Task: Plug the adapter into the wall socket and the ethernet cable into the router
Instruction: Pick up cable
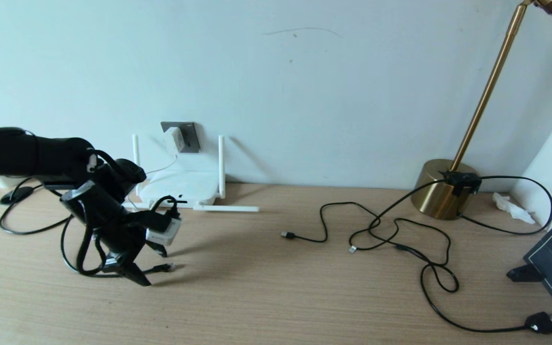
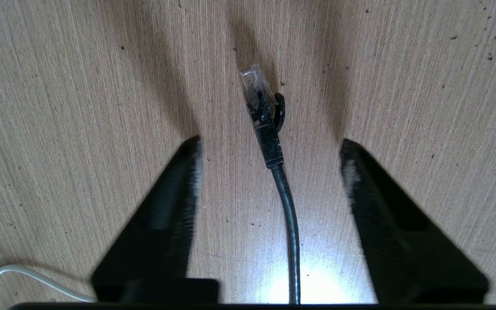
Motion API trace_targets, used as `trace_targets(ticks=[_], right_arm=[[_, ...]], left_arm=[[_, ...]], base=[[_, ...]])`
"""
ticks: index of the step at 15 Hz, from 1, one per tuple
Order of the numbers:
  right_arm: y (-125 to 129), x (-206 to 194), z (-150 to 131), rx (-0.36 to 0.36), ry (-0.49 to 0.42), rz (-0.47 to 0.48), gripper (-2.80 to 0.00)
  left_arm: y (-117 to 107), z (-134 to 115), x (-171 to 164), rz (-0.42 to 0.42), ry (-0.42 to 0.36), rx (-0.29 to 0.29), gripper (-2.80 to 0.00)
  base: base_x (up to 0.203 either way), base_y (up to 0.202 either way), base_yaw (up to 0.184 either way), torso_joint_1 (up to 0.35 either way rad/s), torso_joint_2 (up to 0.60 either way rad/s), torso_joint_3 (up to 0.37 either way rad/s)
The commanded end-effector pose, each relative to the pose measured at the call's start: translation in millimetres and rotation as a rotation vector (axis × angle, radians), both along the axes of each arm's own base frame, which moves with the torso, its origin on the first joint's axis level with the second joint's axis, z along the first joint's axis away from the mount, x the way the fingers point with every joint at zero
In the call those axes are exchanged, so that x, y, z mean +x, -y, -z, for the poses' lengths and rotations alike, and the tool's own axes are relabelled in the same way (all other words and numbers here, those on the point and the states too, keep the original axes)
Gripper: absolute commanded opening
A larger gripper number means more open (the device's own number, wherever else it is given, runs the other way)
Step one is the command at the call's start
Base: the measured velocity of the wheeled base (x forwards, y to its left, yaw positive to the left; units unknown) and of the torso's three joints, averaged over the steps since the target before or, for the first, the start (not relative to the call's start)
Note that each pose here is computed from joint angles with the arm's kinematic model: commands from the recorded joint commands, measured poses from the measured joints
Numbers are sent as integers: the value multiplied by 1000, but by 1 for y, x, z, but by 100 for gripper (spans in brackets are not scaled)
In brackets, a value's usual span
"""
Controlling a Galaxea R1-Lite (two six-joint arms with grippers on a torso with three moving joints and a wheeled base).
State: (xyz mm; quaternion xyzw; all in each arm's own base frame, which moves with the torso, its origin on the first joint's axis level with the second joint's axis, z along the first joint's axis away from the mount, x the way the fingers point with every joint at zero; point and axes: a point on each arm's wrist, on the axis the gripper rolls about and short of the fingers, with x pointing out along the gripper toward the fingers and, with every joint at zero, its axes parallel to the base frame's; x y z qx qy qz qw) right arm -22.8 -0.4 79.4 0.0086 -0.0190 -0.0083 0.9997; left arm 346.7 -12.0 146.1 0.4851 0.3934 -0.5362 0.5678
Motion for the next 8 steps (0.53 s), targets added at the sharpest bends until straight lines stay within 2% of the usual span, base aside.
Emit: trace_targets(ticks=[1,5,8], right_arm=[[0,1,3,0,-10,0,-280],[0,1,3,0,-9,0,-280],[0,1,3,0,-10,0,-280]], left_arm=[[0,0,-1,8,-4,15,-280],[0,0,-3,10,-6,17,-280],[-1,-12,-15,10,8,15,-280]], base=[[0,0,0,0,0,0],[0,0,0,0,0,0],[0,0,0,0,0,0]])
